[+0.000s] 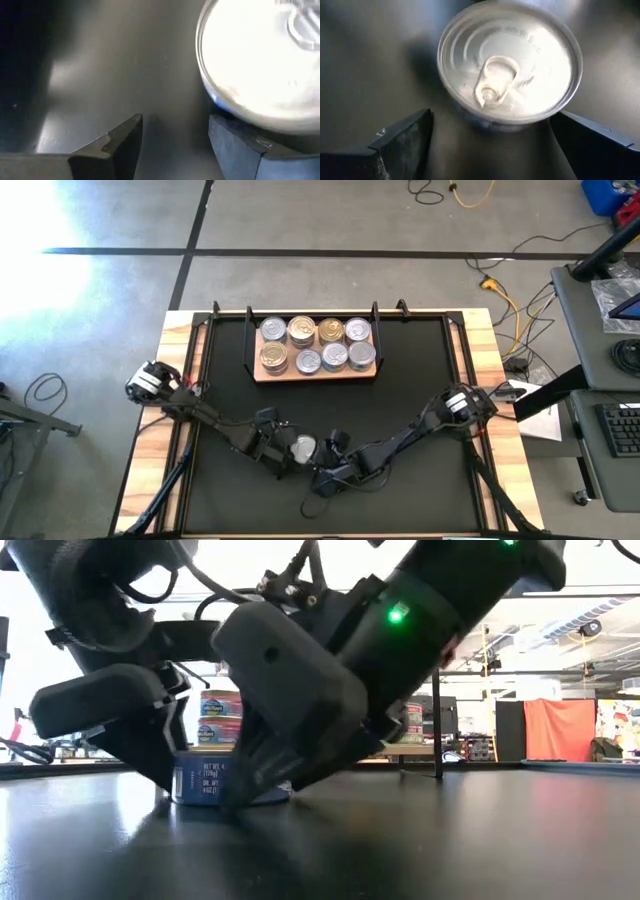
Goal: Stack canned seafood by type on shelf
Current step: Stack the blue tuna can on top of the other blue tuna can on the shelf
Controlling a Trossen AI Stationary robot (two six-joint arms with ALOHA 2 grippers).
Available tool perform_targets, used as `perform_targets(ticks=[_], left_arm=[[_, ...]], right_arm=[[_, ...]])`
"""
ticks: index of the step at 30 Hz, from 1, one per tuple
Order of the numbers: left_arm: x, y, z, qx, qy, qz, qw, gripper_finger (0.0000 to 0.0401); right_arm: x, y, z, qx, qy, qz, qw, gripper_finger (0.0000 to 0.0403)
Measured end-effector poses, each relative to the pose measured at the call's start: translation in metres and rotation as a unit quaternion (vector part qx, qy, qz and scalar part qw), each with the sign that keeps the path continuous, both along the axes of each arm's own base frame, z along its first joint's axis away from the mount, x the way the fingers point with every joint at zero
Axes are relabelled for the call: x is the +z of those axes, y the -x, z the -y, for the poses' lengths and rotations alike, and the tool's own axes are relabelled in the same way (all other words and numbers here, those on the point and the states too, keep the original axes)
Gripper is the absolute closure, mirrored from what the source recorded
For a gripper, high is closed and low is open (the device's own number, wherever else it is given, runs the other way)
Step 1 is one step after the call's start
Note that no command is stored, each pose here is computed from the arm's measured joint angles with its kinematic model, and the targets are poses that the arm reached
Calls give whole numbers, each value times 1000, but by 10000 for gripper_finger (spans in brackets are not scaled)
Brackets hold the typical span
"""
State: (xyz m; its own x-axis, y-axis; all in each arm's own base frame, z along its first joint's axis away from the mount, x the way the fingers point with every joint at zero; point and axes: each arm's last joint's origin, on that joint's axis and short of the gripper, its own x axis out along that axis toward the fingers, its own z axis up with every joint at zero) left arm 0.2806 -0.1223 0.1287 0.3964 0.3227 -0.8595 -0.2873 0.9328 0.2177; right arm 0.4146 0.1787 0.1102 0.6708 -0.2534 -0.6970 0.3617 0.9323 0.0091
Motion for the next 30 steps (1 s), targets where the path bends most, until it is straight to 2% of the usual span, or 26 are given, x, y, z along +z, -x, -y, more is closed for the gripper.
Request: perform_targets(ticks=[4,13,21,30], left_arm=[[-4,-3,-6,11,7,10,1000,190],[-5,-4,-9,-12,3,5,1000,190],[-5,-8,-8,-7,15,26,1000,190],[-4,-10,-13,15,21,32,999,195]], right_arm=[[1,-8,2,15,20,28,999,3],[-22,-16,0,-33,79,94,992,2],[-24,-27,-4,-4,48,147,988,2],[-26,-28,2,-23,33,131,991,9]])
